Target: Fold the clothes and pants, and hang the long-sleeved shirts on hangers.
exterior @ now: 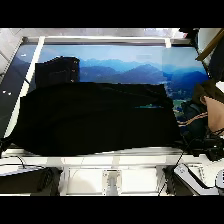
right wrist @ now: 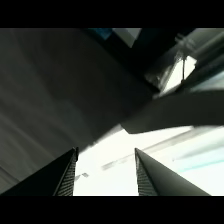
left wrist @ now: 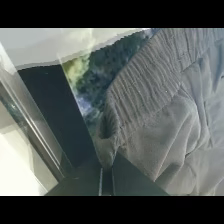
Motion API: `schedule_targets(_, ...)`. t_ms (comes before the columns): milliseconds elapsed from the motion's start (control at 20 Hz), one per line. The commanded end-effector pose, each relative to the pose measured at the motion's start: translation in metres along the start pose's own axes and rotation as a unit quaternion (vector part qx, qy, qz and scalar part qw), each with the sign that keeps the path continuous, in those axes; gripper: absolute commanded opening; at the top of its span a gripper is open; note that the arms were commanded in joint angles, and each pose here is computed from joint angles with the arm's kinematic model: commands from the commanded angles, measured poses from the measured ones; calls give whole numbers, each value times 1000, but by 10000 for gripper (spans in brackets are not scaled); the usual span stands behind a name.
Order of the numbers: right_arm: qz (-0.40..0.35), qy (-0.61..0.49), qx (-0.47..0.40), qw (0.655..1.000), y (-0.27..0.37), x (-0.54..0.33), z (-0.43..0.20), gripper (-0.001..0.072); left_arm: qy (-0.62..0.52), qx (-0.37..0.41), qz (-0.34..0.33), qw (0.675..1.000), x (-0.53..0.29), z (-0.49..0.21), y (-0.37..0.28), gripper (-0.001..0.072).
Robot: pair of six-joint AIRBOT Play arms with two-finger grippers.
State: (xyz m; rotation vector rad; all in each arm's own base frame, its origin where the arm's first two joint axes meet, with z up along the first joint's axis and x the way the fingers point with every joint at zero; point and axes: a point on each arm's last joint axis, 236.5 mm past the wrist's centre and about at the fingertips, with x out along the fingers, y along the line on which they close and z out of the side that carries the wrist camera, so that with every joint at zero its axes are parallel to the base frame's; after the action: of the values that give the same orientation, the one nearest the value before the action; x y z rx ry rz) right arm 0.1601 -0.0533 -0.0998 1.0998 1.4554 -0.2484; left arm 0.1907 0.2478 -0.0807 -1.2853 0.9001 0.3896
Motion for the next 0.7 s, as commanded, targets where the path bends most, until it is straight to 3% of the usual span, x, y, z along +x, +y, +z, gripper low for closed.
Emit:
schedule_targets(0, 18, -16, 15, 1000, 5, 6, 11, 383, 2, 2, 5, 1000, 0, -1, 2, 19)
schedule_targets(300, 24, -17, 28, 999, 3, 14, 19, 375, 2, 2, 5, 1000, 0, -1, 2, 19)
schedule_targets(400, 24, -20, 24, 999, 3, 16, 22, 312, 2, 2, 4, 1000, 0, -1, 2, 19)
schedule_targets(550, 9, -26, -6, 1000, 10, 23, 26, 305, 2, 2, 5, 1000, 0, -1, 2, 19)
schedule_targets(600, 6, -24, -16, 1000, 13, 25, 25, 209, 4, 2, 3, 1000, 0, -2, 1, 19)
schedule_targets(650, 5, -22, -22, 999, 15, 25, 24, 14, 7, 3, 2, 1000, 0, -3, 0, 19)
